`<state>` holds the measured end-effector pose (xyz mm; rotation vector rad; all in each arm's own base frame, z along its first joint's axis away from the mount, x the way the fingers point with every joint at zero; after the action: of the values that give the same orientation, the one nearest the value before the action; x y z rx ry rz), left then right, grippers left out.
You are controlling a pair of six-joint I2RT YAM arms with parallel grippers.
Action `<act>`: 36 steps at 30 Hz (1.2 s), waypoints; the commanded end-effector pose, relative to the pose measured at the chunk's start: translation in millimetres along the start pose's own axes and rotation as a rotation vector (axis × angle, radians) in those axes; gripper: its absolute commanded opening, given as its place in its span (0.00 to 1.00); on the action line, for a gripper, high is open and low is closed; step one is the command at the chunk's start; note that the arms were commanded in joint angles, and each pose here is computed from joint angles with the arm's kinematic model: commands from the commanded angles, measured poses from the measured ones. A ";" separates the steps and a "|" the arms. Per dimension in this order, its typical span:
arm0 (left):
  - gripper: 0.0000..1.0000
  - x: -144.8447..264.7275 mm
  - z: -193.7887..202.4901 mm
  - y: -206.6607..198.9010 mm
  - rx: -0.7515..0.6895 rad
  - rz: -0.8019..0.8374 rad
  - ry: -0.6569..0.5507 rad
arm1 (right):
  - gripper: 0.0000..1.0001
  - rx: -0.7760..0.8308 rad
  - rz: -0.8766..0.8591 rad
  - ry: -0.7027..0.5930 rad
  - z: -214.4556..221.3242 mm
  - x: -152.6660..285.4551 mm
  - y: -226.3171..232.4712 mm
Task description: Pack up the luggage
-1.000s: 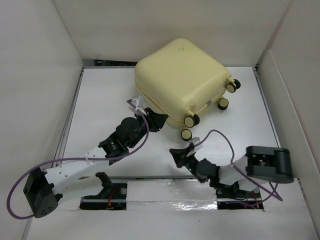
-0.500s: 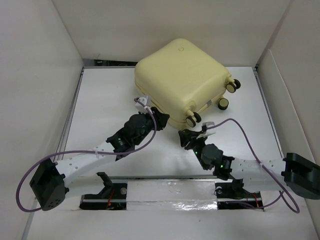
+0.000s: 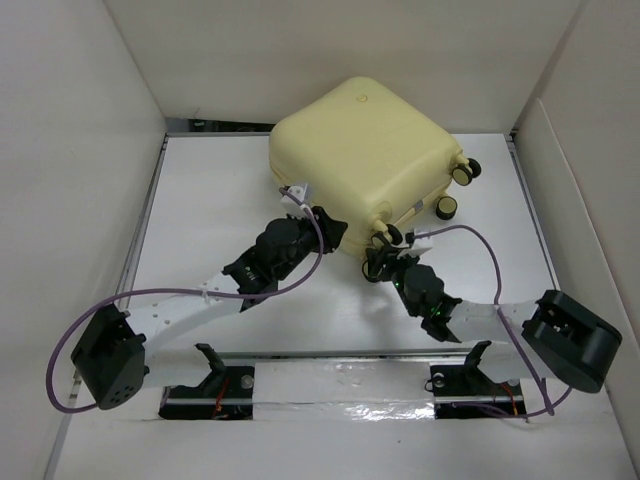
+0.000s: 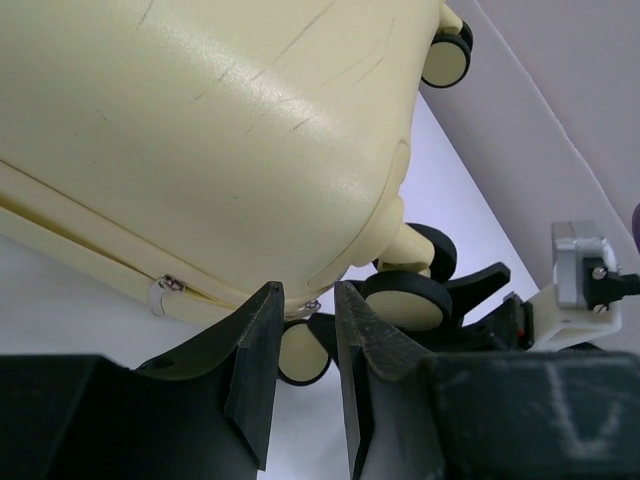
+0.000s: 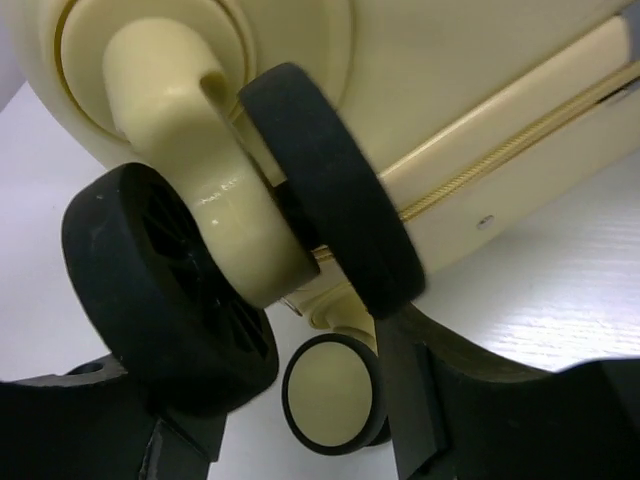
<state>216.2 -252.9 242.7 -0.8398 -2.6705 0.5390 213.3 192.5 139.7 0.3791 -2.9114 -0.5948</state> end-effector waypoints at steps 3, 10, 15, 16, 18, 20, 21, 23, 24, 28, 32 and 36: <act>0.24 -8.1 -25.5 -9.5 0.006 0.049 -0.085 | 0.57 -0.022 -0.165 -0.058 -15.7 -19.3 33.5; 0.24 -19.8 -26.4 -3.4 0.010 0.044 -0.071 | 0.38 -0.054 -0.158 -0.116 -6.9 -26.5 34.2; 0.23 -26.9 -29.2 -5.8 0.019 0.065 -0.068 | 0.23 -0.045 -0.117 -0.148 -3.0 -37.6 33.8; 0.23 -28.0 -29.7 -6.4 0.019 0.067 -0.068 | 0.19 -0.057 -0.135 -0.172 -3.2 -36.4 37.1; 0.22 -30.2 -30.7 -7.3 0.019 0.068 -0.070 | 0.11 -0.066 -0.137 -0.188 -2.7 -34.2 37.4; 0.22 -32.2 -30.3 -7.9 0.017 0.071 -0.067 | 0.05 -0.066 -0.145 -0.200 -3.2 -32.7 41.5; 0.22 -34.0 -30.5 -8.5 0.017 0.073 -0.066 | 0.04 -0.067 -0.158 -0.200 -2.7 -30.7 47.2; 0.22 -35.9 -29.8 -9.4 0.016 0.081 -0.062 | 0.00 -0.051 -0.184 -0.189 1.8 -24.6 58.6; 0.22 -37.8 -30.7 -10.2 0.016 0.081 -0.062 | 0.00 -0.051 -0.172 -0.197 1.3 -24.0 62.6; 0.21 -41.3 -35.0 -11.3 0.015 0.091 -0.058 | 0.00 -0.045 -0.221 -0.175 7.7 -15.6 85.9; 0.20 -43.5 -37.0 -20.0 0.037 0.172 -0.006 | 0.00 -0.023 -0.290 -0.160 12.8 -13.7 117.6; 0.20 -45.1 -41.3 -24.6 0.066 0.224 0.041 | 0.00 -0.014 -0.333 -0.160 13.5 -16.7 138.0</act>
<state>255.8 -281.8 261.5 -1.0081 -2.5724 0.5942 213.6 280.3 123.5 0.5285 -2.9984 -0.4249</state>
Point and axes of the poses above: each gripper's point midway between its finger pads, its own x axis back along the fingers, its own y axis along the line the jaws close on, z = x × y, the point moved 8 cm from there along x, back along the fingers, and after that the axes turned 5 degrees about -x, right-handed, at the moved point
